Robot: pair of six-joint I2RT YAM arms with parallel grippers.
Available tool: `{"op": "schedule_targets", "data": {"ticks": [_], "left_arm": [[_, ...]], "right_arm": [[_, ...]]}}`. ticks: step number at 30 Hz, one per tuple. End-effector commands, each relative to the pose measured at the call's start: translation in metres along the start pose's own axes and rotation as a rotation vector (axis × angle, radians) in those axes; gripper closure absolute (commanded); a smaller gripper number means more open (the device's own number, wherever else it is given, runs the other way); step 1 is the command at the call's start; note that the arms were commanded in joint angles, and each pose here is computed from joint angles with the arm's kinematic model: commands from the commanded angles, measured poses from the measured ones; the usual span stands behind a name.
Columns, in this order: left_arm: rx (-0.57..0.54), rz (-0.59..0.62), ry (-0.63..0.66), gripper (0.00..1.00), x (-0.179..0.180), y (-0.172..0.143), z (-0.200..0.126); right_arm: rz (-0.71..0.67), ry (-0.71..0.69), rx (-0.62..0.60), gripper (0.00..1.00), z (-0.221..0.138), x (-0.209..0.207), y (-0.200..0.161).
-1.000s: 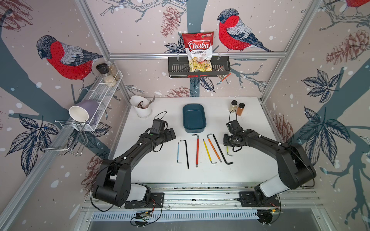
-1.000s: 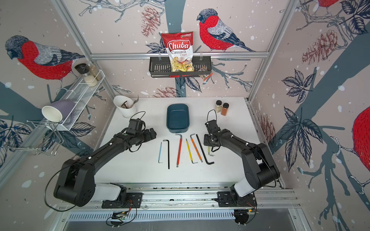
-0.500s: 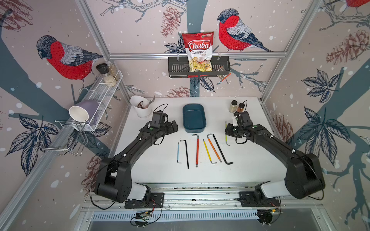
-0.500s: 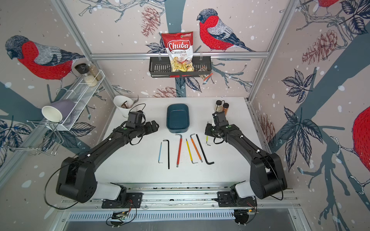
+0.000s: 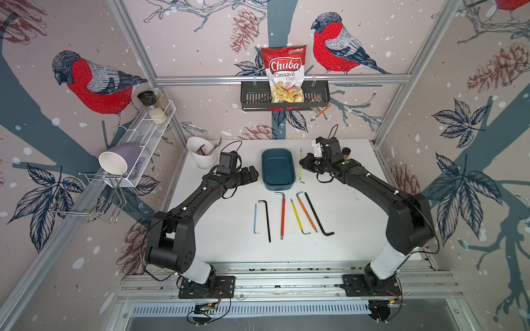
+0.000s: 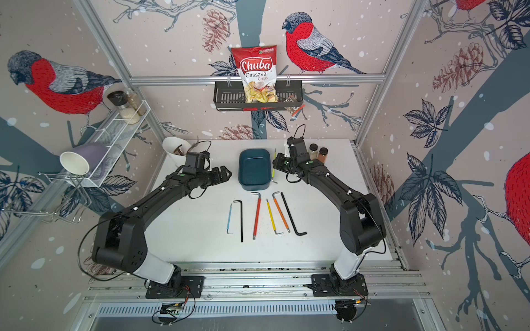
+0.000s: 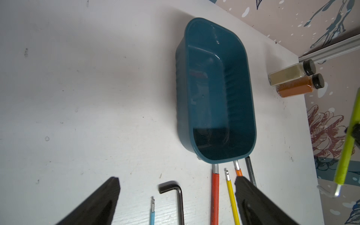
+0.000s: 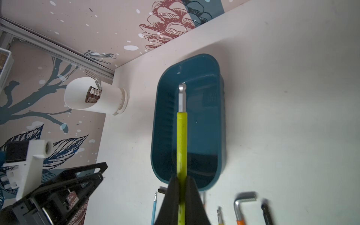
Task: Put the hex key on the desktop into the storage box
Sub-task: Place the Allen key in the storage box.
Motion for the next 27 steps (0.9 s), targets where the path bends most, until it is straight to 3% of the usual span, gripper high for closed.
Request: {"op": "schedule_targets", "data": {"ticks": [1,7,14,18,24,25,27], "left_arm": [[0.006,0.007,0.001,0.04,0.007,0.001,0.004],[0.004,-0.001,0.006,0.04,0.008,0.003,0.001],[-0.002,0.049,-0.072,0.04,-0.014,0.009,-0.028],[-0.035,0.047,-0.003,0.04,-0.005,0.007,-0.032],[-0.008,0.026,-0.024,0.04,-0.003,0.003,-0.026],[-0.003,0.025,-0.025,0.04,-0.003,0.003,-0.025],[0.0,0.026,-0.024,0.04,-0.003,0.003,-0.024]], "right_arm": [[0.01,0.057,-0.038,1.0,0.016,0.017,0.016],[0.021,0.089,-0.019,1.0,0.059,0.027,0.025],[0.016,0.069,0.028,1.0,0.116,0.03,0.025],[0.025,0.049,0.058,1.0,0.143,0.026,0.017],[0.046,0.032,0.1,1.0,0.169,0.02,-0.002],[0.043,0.031,0.107,0.99,0.171,0.02,-0.005],[0.034,0.027,0.116,0.87,0.172,0.022,-0.008]]}}
Point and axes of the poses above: each gripper's point midway between its finger pads, its own z axis out along the fingers, its own x axis along the line the jaws close on, y = z × x, the point moved 8 cm from there along -z, back along the fingers, and after that the axes turned 13 degrees about -z, right-handed, at the moved point
